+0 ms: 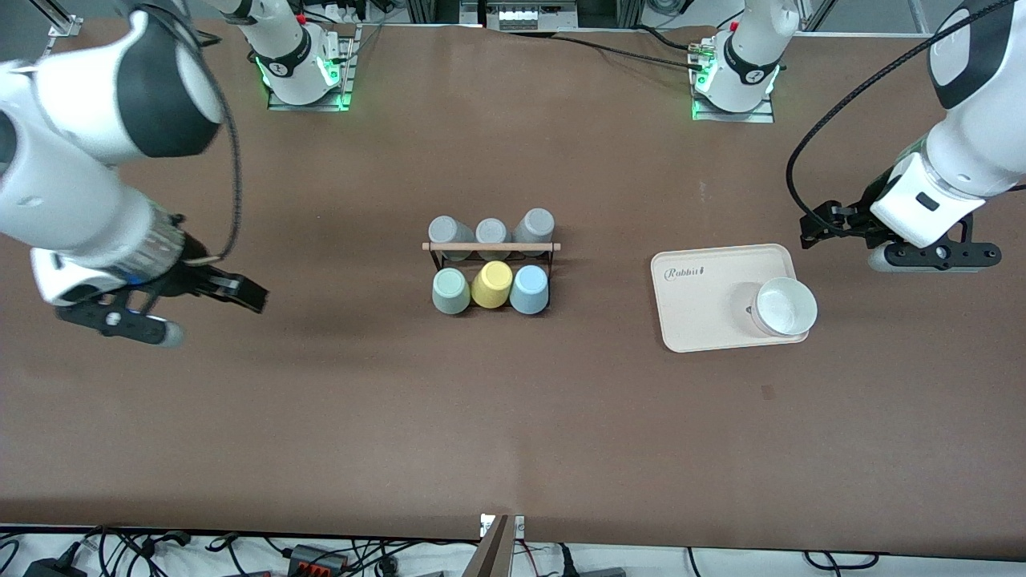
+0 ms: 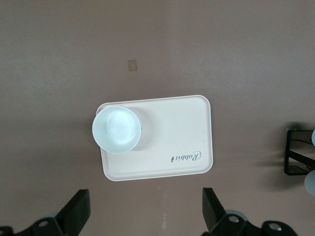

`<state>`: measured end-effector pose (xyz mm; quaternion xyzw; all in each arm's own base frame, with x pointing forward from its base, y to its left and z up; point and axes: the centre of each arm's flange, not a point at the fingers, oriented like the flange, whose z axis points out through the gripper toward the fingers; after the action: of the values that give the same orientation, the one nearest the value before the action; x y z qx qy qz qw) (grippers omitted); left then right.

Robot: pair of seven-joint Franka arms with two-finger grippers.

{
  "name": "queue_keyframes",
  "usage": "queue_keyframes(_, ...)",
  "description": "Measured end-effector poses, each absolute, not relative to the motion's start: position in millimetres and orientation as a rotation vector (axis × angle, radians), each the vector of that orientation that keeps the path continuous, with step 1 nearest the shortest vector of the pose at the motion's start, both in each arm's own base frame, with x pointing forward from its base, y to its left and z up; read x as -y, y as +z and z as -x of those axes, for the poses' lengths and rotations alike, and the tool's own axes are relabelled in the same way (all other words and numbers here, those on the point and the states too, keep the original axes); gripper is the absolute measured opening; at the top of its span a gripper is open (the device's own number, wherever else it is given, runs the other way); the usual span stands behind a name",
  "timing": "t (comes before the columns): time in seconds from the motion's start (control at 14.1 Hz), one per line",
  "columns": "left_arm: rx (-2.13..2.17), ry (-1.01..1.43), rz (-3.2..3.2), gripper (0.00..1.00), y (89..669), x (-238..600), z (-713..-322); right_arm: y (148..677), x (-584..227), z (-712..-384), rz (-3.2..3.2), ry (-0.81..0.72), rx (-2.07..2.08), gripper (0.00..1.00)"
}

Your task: Hang scattered cups on rack with three cups

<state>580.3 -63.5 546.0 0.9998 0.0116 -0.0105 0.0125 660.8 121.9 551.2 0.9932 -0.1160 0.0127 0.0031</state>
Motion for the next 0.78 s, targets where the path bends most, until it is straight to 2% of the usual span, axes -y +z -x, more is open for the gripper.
queue_keyframes(0.28,0.001,-0.037,-3.116,1.00,546.0,63.2,-580.0,572.3,-51.9,-644.2,-3.121,0.010,0.247,1.00)
queue_keyframes(0.78,0.029,-0.038,-3.116,1.00,546.1,62.6,-580.0,578.3,-28.0,-570.8,-3.104,0.015,0.241,1.00)
